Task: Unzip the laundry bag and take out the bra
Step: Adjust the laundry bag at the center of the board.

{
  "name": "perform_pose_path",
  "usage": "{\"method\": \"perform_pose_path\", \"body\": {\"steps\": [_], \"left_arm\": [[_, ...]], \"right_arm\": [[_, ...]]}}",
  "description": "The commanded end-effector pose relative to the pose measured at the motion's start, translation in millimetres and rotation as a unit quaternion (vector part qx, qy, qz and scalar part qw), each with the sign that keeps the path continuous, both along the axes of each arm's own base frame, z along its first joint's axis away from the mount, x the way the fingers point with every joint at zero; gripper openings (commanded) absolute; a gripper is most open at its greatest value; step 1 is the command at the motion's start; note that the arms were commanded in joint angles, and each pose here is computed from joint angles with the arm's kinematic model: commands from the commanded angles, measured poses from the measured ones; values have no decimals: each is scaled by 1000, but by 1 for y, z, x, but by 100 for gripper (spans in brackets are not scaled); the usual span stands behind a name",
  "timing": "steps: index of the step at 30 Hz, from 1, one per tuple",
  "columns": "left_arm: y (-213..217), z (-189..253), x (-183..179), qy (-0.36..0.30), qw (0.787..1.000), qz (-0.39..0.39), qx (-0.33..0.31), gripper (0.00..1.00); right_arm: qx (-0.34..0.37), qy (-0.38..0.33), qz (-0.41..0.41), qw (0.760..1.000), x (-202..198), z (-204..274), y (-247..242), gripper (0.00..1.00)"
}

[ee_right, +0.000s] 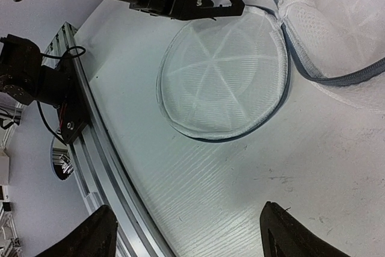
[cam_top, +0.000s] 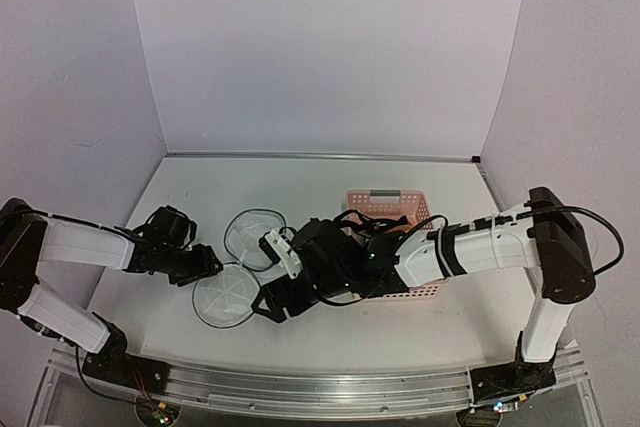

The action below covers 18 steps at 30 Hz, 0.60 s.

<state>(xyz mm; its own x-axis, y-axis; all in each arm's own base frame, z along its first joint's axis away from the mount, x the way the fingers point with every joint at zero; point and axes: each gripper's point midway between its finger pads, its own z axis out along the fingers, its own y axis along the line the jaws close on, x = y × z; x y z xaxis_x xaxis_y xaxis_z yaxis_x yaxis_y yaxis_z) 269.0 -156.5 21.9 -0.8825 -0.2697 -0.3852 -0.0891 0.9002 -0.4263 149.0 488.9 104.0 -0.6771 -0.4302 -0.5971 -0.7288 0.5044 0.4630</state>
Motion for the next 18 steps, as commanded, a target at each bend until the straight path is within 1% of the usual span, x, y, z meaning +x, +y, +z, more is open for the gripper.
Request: {"method": "perform_pose_path", "body": {"steps": [1,8,10,18], "left_arm": [[-5,-20,-20,37,999,-24,-22,61],[-17,-22,-49,64,993,-55,-82,56],[-20,-26,-59,81,990,-62,-97,54],[-33,-22,-79,98,979,-85,-155,49]], "right_arm": [[38,-8,-14,999,5,20,5,83],[21,-7,-31,999,8,6,-2,82],[17,-6,-33,999,8,3,-4,82],[-4,-9,-50,999,11,-13,-14,81]]}}
